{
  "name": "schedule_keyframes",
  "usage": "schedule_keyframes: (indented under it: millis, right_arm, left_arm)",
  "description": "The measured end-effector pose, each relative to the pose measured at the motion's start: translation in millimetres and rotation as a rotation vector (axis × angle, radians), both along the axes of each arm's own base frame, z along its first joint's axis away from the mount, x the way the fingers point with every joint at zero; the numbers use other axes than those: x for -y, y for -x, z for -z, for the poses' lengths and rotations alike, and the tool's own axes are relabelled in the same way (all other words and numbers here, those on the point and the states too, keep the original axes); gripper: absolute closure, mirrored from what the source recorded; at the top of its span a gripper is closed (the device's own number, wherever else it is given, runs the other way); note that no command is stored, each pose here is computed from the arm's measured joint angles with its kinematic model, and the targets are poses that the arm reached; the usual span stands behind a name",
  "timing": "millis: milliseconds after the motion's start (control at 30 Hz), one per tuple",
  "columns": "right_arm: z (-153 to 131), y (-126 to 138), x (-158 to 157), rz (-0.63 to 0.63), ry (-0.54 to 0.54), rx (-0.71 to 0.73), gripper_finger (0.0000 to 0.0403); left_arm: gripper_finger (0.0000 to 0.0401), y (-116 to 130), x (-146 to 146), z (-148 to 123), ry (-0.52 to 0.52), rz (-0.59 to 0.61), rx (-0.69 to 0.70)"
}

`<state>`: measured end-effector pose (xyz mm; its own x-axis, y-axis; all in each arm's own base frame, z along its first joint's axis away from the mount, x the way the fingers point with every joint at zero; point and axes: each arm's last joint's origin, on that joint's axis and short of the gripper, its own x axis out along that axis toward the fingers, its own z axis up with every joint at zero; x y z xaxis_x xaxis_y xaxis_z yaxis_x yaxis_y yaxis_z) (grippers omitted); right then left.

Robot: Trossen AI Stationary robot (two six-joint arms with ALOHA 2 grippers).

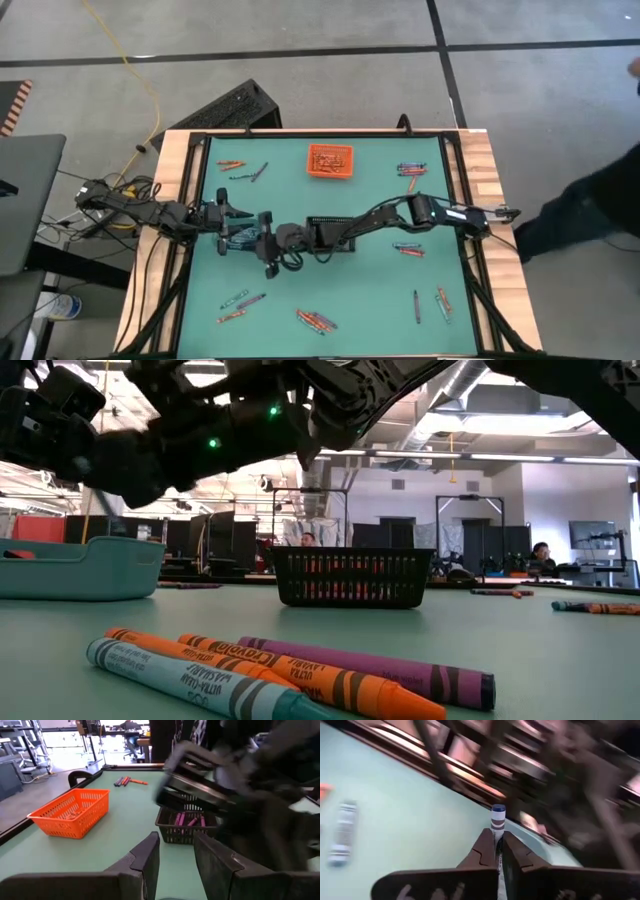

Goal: Sort crayons
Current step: Put the blue crayon into the light blue bin, then put the orange crayon into the orange bin

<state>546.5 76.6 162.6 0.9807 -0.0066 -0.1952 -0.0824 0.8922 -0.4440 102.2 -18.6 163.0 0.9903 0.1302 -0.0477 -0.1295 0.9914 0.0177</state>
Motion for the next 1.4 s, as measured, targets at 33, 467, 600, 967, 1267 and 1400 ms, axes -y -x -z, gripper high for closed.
schedule_keyframes:
  millis: [33, 467, 600, 967, 1267, 1400]
  right_arm:
    - [-1, 0, 2, 0.037, -0.003, -0.003, 0.0384]
    - [8, 3, 15, 0.184, -0.123, -0.105, 0.0311]
    - [-13, 10, 10, 0.171, -0.091, -0.147, 0.0285]
    - [-106, 104, -34, 0.07, -0.263, -0.681, 0.0274]
    - [-125, 239, -101, 0.223, -0.408, -1.142, 0.0281]
    - [-113, 291, -129, 0.319, -0.579, -1.143, 0.0281]
  left_arm:
    - [0.029, 0, 0, 0, 0.0, 0.0, 0.0]
    - [0.029, 0, 0, 0, 0.0, 0.0, -0.001]
    - [0.029, 0, 0, 0, 0.0, 0.0, -0.001]
    - [0.029, 0, 0, 0, 0.0, 0.0, -0.001]
    - [0.029, 0, 0, 0, -0.001, 0.0, -0.002]
    - [0.029, 0, 0, 0, -0.001, 0.0, -0.002]
